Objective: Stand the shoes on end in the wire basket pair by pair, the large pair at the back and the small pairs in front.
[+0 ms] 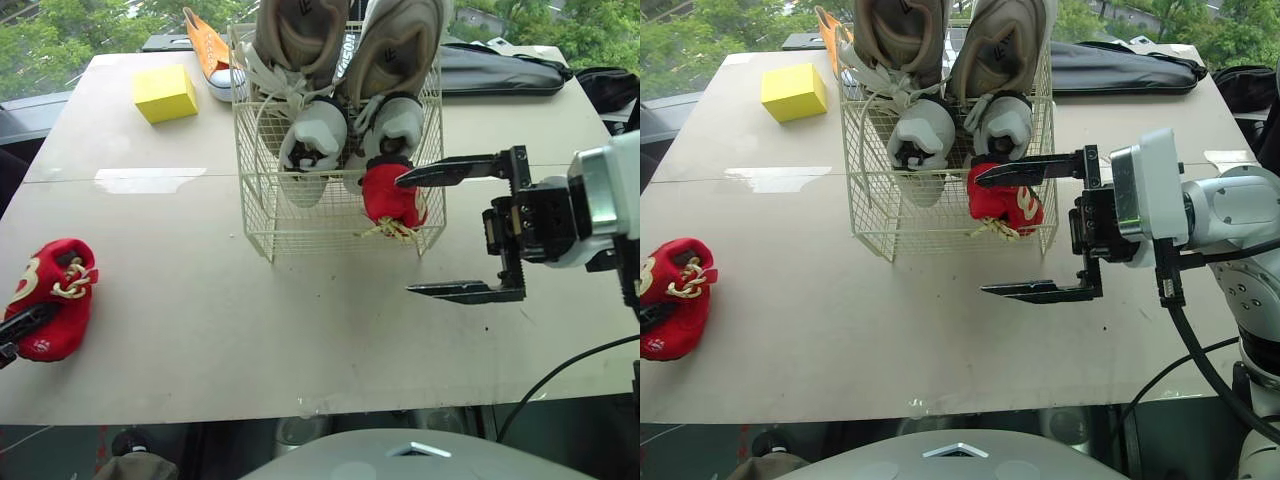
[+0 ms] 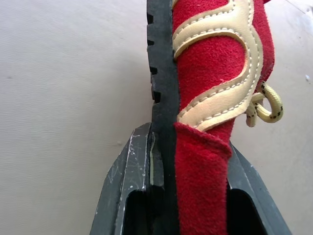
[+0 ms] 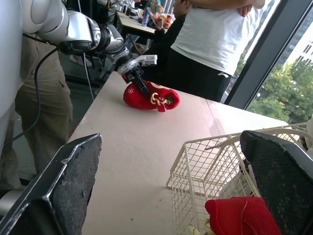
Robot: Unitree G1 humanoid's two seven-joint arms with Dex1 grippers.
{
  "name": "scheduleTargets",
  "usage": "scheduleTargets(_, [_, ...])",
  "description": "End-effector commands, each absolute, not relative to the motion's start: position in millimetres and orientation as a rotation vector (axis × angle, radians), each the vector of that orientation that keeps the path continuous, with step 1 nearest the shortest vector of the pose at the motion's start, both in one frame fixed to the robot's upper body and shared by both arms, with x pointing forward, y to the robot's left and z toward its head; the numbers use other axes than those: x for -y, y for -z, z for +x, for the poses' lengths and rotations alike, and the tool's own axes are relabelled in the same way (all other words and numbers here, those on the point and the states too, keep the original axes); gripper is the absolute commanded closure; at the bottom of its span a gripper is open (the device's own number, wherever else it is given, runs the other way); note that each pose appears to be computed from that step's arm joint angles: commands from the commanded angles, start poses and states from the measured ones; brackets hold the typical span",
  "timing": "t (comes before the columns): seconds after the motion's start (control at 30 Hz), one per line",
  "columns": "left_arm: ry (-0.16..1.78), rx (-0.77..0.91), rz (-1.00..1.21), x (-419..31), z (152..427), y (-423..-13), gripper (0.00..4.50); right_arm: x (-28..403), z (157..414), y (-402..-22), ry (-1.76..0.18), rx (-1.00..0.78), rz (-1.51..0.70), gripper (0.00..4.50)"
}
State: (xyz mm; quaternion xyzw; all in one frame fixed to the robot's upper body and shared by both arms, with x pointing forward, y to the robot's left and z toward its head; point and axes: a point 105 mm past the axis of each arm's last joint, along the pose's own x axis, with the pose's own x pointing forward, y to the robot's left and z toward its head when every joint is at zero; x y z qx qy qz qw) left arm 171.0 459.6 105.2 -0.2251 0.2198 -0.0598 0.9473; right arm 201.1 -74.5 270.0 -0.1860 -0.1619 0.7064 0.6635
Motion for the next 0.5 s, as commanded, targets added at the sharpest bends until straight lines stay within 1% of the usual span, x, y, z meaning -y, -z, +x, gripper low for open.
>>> scheduleTargets(0.03, [0.154,-0.338,-0.458,-452.8,181.2,-129.5,3.81,77.7,203.1,-277.1,-1.563,0.408,-0.436,0.0])
scheduleTargets(0.13, [0.171,-0.286,-0.468,-444.1,186.8,-140.3,3.81,79.1,205.7,-276.9,-1.551,0.406,-0.439,0.0])
scheduleTargets(0.33, [0.261,-0.184,-0.476,-407.5,208.7,-162.4,3.81,81.6,211.8,-276.9,-1.508,0.409,-0.441,0.0])
scheduleTargets(0.47, [0.393,-0.047,-0.483,-356.7,239.5,-200.2,3.82,89.9,226.8,-282.5,-1.364,0.428,-0.417,0.0])
scheduleTargets(0.5, [0.43,-0.018,-0.49,-342.7,245.5,-208.4,3.82,93.6,232.2,-285.1,-1.318,0.42,-0.373,0.0])
